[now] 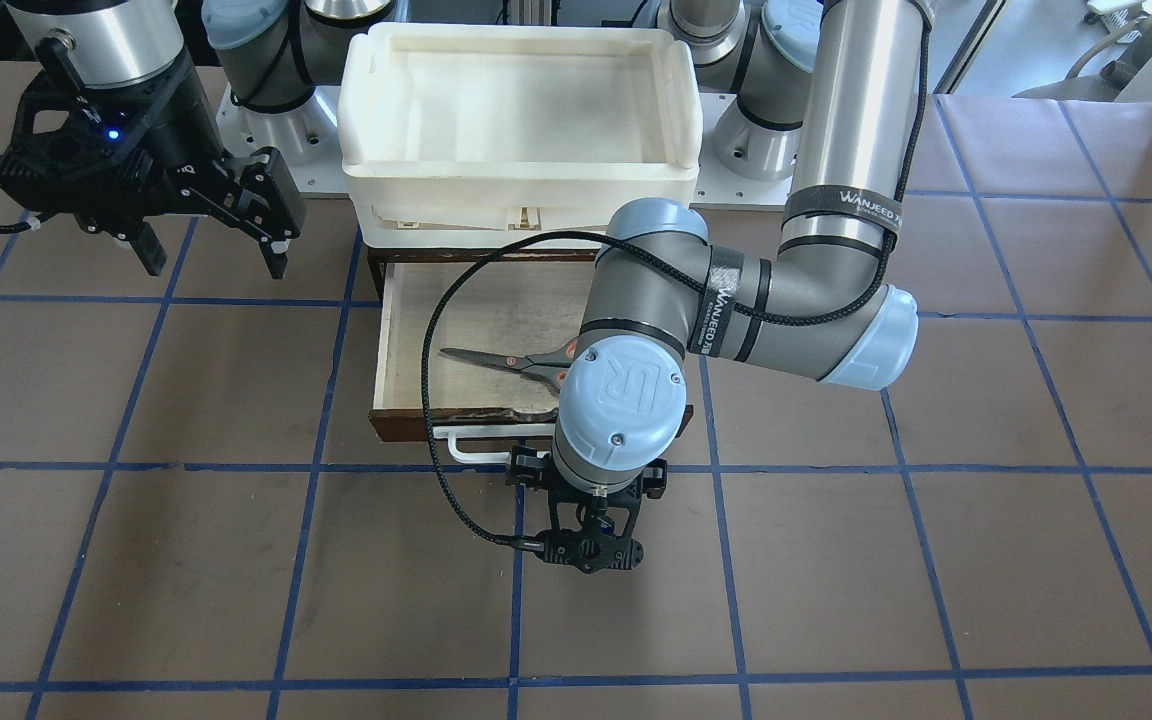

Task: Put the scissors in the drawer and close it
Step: 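Lower the left gripper to the drawer front near the white handle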

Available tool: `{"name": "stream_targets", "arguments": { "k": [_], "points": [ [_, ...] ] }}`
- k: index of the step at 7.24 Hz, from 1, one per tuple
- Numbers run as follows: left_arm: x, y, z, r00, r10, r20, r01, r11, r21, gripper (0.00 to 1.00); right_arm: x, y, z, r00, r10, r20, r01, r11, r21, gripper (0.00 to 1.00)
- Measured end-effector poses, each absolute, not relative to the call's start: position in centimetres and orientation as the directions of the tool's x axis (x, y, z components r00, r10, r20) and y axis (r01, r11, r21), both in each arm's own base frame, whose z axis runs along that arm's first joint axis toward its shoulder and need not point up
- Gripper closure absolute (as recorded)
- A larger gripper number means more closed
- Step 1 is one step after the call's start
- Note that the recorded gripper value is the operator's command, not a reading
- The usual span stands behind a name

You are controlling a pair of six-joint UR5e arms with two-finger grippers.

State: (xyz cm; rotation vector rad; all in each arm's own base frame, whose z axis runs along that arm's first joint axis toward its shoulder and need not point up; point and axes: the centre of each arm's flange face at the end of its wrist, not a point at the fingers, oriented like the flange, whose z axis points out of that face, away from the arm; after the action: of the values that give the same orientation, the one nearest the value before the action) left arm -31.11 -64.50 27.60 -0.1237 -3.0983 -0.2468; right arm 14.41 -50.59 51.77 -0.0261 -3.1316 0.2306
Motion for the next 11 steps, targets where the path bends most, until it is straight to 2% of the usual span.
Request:
{"name": "stream_targets", "arguments": {
  "k": [7,11],
  "points": [
    [-30.9,-63.4,28.9,-0.997,0.077,0.029,0.081,0.978,0.194,0.00,14.4,-51.0,52.3,-1.000,0.025,0.004,0.024,0.981,-0.195,0.00],
    [-30.8,-63.0,29.1,-0.997,0.075,0.026,0.079,0.976,0.205,0.00,14.3,-49.7,51.9,-1.000,0.005,0.015,0.003,0.994,-0.108,0.00]
  ]
}}
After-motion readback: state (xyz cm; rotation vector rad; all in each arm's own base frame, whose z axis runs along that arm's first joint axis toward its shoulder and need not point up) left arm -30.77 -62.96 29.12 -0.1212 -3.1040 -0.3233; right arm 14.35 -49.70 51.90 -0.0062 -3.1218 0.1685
